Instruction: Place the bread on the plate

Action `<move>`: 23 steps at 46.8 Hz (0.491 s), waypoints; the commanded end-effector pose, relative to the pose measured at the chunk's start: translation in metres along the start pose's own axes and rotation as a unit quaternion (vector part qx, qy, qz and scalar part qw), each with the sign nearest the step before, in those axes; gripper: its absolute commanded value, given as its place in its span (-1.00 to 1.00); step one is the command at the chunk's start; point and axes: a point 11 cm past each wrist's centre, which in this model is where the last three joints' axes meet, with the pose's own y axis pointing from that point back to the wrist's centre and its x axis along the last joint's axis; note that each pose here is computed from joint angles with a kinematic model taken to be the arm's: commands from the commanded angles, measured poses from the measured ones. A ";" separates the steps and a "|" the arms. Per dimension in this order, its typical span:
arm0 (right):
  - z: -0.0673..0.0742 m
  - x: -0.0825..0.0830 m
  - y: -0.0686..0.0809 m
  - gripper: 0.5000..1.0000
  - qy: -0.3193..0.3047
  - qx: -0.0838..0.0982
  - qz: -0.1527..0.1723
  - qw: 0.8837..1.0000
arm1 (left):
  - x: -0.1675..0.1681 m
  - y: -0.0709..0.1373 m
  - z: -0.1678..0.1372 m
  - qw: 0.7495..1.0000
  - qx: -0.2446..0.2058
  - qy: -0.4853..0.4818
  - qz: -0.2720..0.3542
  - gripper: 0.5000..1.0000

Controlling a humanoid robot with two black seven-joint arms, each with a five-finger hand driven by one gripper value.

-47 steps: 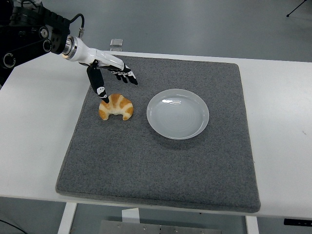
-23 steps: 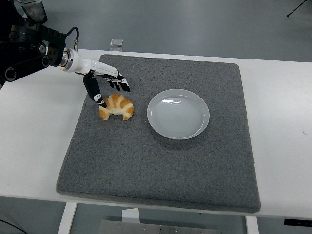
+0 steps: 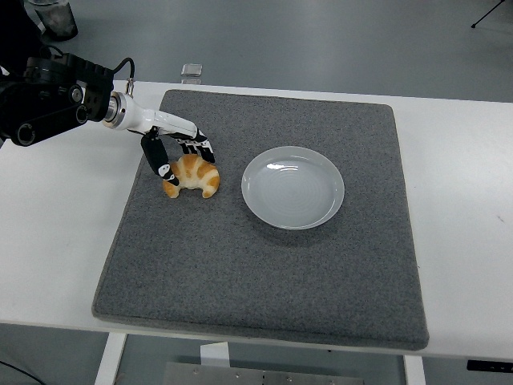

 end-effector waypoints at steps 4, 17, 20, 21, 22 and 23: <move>0.000 0.000 0.000 0.81 0.000 0.000 0.000 1.000 | -0.005 -0.006 0.002 1.000 -0.001 -0.002 -0.008 0.42; 0.001 0.000 0.000 0.81 0.000 -0.001 0.000 1.000 | -0.013 -0.018 0.002 1.000 0.003 -0.009 -0.020 0.16; 0.003 0.000 0.000 0.81 0.000 -0.002 0.000 1.000 | -0.015 -0.020 0.000 1.000 0.006 -0.013 -0.020 0.07; 0.003 0.000 0.000 0.81 0.000 -0.002 0.000 1.000 | -0.014 -0.020 -0.001 1.000 0.008 -0.016 -0.016 0.05; 0.003 0.000 0.000 0.82 0.000 -0.002 0.000 1.000 | -0.013 -0.020 -0.002 1.000 0.009 -0.018 -0.012 0.03; 0.003 0.000 0.000 0.81 0.000 -0.002 0.000 1.000 | -0.012 -0.019 -0.002 1.000 0.010 -0.021 -0.011 0.00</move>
